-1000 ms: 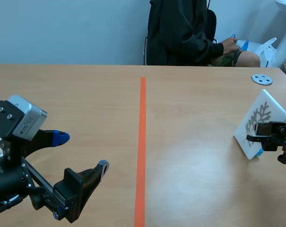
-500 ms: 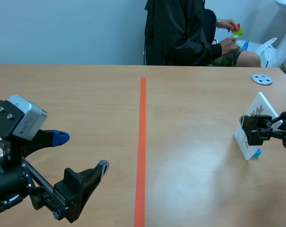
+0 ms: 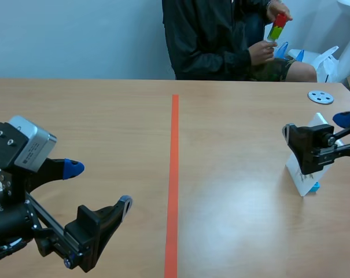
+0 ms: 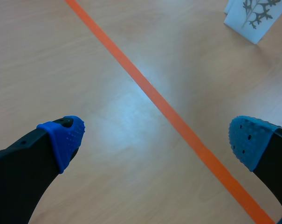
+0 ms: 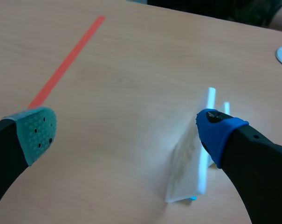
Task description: Sort the leaf by its shape. The table is split by an orange tape line. A compound leaf with several leaflets goes to the left side, a simple leaf with one blade goes to the right side. Return to the home posture when a red brick is placed on the table.
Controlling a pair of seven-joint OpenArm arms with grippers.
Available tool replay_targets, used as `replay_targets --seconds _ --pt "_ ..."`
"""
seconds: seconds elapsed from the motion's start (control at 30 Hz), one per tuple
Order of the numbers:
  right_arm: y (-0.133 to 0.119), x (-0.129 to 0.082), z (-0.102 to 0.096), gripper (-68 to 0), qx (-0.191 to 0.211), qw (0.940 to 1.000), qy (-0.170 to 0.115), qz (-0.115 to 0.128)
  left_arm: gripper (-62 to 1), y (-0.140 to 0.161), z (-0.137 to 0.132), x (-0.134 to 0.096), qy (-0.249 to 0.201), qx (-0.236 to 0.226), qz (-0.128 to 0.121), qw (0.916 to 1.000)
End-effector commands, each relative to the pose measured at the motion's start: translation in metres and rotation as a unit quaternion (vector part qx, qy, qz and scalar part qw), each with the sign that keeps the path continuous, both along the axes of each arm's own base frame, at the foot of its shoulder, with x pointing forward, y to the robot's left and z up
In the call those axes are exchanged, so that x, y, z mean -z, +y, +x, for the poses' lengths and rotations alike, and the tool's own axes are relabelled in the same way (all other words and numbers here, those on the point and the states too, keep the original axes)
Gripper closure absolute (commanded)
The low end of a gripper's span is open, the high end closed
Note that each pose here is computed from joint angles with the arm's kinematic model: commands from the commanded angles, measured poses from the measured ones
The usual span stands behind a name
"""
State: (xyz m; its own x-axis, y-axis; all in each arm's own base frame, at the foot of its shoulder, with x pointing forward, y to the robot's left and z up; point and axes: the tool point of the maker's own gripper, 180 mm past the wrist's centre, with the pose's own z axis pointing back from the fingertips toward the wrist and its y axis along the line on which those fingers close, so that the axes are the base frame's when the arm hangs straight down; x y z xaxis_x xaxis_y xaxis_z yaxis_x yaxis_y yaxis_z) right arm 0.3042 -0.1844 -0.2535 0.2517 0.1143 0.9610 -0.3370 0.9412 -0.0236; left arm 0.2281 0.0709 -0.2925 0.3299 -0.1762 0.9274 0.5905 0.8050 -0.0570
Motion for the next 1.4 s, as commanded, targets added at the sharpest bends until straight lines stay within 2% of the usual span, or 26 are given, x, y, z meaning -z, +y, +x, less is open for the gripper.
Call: replay_targets --seconds 0.0,0.1,0.3,0.43,0.63,0.77,1.23,1.37 --pt "0.004 -0.011 -0.004 -62.4 -0.010 0.9999 -0.010 -0.006 -62.3 0.002 0.006 -0.014 -0.022 -0.005 -0.007 0.9997" --pt "0.019 -0.022 -0.019 -62.4 -0.030 0.9994 -0.015 -0.009 -62.3 0.008 0.007 -0.016 -0.024 -0.008 -0.005 0.9997" --pt "0.037 -0.028 -0.044 -62.4 -0.054 0.9984 -0.007 -0.017 -62.3 0.011 0.000 -0.022 -0.016 -0.009 -0.036 0.9992" --pt "0.044 -0.027 -0.055 -62.4 -0.060 0.9981 0.004 -0.016 -62.3 0.012 -0.008 -0.027 -0.016 -0.005 -0.032 0.9994" --pt "0.053 -0.027 -0.068 -62.4 -0.066 0.9975 0.018 -0.014 -62.3 0.007 -0.027 -0.030 -0.007 0.027 -0.016 0.9995" --pt "0.054 -0.024 -0.070 -67.9 -0.069 0.9971 0.026 -0.016 -62.3 0.010 -0.032 -0.029 -0.001 0.029 -0.009 0.9995" --pt "0.053 -0.025 -0.069 -67.9 -0.071 0.9970 0.025 -0.020 -62.3 0.010 -0.031 -0.032 -0.002 0.026 -0.018 0.9995" --pt "0.053 -0.020 -0.070 -67.9 -0.070 0.9965 0.039 -0.025 -62.3 0.010 -0.031 -0.032 -0.002 0.026 -0.018 0.9995"
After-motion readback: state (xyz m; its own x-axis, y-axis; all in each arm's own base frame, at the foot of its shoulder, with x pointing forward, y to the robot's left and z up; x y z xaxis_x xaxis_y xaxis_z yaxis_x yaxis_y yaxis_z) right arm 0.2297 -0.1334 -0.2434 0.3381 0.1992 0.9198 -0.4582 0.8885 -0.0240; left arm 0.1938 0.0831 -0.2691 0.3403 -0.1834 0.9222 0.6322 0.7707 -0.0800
